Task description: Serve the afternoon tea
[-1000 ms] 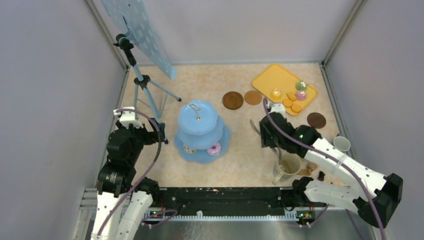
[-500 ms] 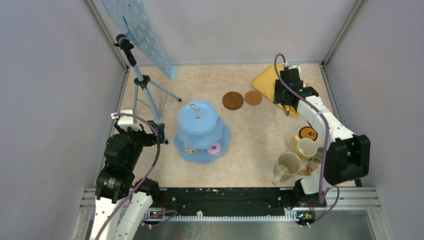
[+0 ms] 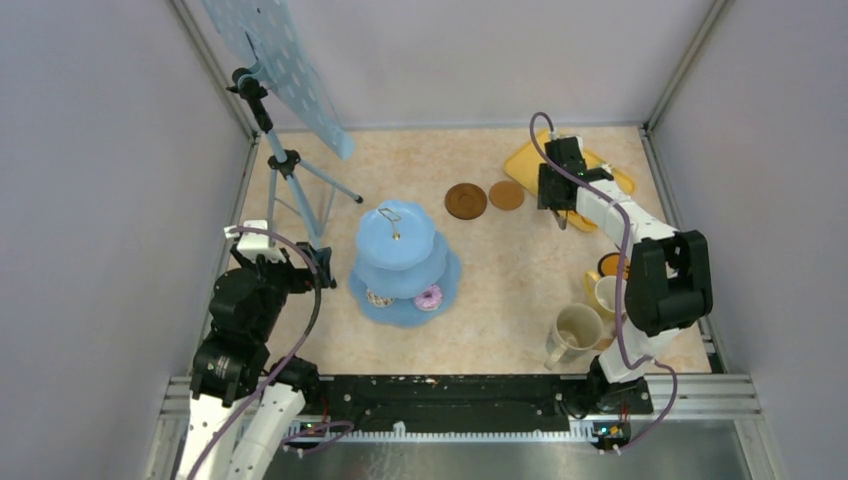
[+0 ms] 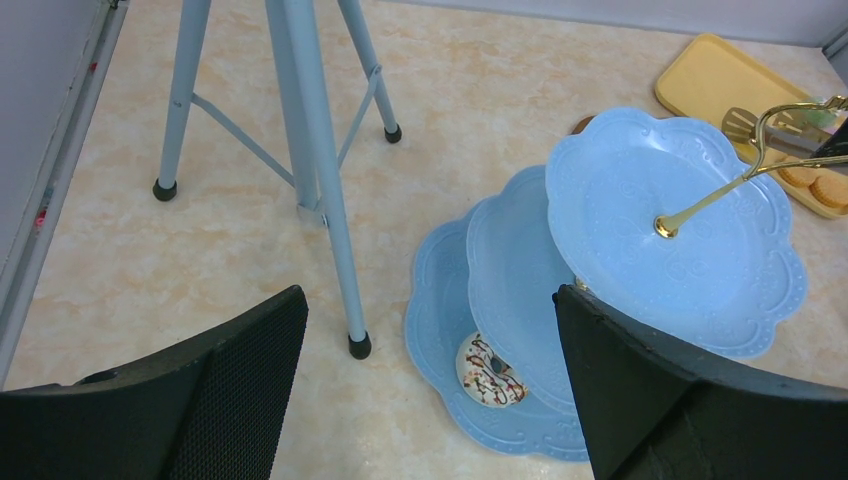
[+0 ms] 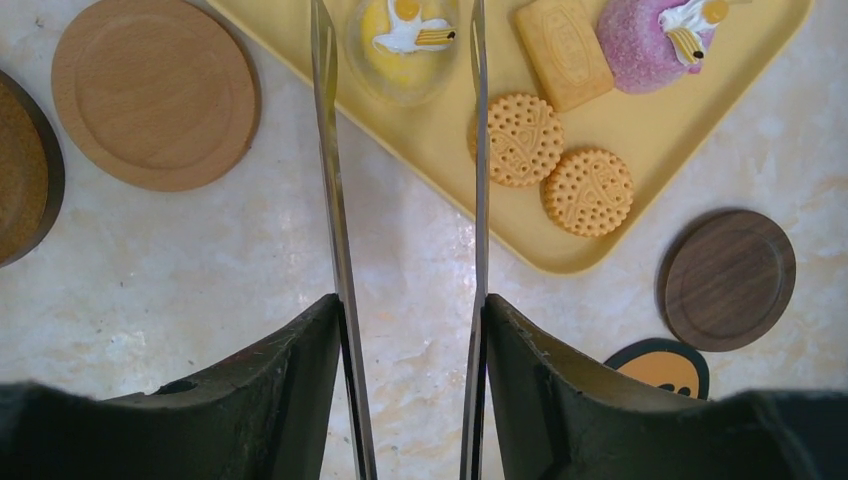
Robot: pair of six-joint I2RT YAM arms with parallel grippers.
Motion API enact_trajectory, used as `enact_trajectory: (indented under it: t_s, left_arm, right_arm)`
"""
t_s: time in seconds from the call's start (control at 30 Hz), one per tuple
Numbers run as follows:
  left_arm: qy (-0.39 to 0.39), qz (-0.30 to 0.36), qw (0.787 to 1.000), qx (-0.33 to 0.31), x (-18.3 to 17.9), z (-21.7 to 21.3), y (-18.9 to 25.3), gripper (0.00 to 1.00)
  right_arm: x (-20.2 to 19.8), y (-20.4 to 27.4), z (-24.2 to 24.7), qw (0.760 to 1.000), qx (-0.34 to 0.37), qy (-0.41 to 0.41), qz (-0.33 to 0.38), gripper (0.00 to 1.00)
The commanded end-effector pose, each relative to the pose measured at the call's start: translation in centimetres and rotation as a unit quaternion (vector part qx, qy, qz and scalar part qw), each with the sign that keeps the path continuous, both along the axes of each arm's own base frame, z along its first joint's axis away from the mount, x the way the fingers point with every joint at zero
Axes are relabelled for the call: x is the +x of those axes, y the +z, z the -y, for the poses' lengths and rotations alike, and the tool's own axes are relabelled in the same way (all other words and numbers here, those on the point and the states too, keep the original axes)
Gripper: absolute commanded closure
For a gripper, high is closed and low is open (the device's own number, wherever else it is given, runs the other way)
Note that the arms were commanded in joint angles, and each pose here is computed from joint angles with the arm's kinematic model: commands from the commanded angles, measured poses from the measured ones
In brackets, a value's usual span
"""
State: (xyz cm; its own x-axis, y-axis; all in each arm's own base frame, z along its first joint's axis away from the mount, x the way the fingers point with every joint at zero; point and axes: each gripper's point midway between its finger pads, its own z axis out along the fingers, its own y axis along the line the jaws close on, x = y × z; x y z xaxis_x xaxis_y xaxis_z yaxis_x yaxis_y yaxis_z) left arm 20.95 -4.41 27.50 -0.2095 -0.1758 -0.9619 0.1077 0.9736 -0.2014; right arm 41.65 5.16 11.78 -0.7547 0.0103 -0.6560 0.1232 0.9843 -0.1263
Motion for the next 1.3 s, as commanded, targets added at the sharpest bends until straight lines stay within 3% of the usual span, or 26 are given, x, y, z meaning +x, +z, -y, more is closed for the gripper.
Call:
enact_trajectory:
  t_s: [0.0,0.37,0.6,0.7,0.9,1.03,1.27]
  left_arm:
    - [0.005,0.024,1.0,-0.001,0.3,-0.2,1.1,0.01]
    - [0.006,0.018,1.0,0.001,0.5,-0.2,0.9,0.01]
    - [0.017,0.005,1.0,0.0,0.9,-0.6,0.5,0.01]
    - [0.022,0.001,1.0,0.0,1.0,-0.8,0.4,0.01]
    - [0.036,-0.009,0.999,-0.001,1.2,-1.3,0.2,0.01]
    - [0.045,-0.02,0.999,-0.001,1.5,-1.6,-0.2,0.01]
    - [0.036,-0.043,0.998,-0.002,1.9,-1.2,-0.8,0.01]
  right_arm:
    - [2.1,1.6,0.1,0.999,0.013,-0.01,0.042,0.5]
    - [2.2,3.6,0.0,0.997,0.029,-0.007,0.073,0.7]
    - [1.0,8.5,-0.2,0.992,0.047,0.007,0.12,0.72]
    - [-0.8,10.0,-1.9,0.985,0.096,0.04,0.137,0.72]
    - [-6.8,12.2,-9.5,0.942,0.228,0.184,0.162,0.72]
    - [-11.4,12.8,-14.9,0.911,0.252,0.281,0.167,0.72]
    - [-16.0,11.5,-19.0,0.877,0.295,0.345,0.155,0.72]
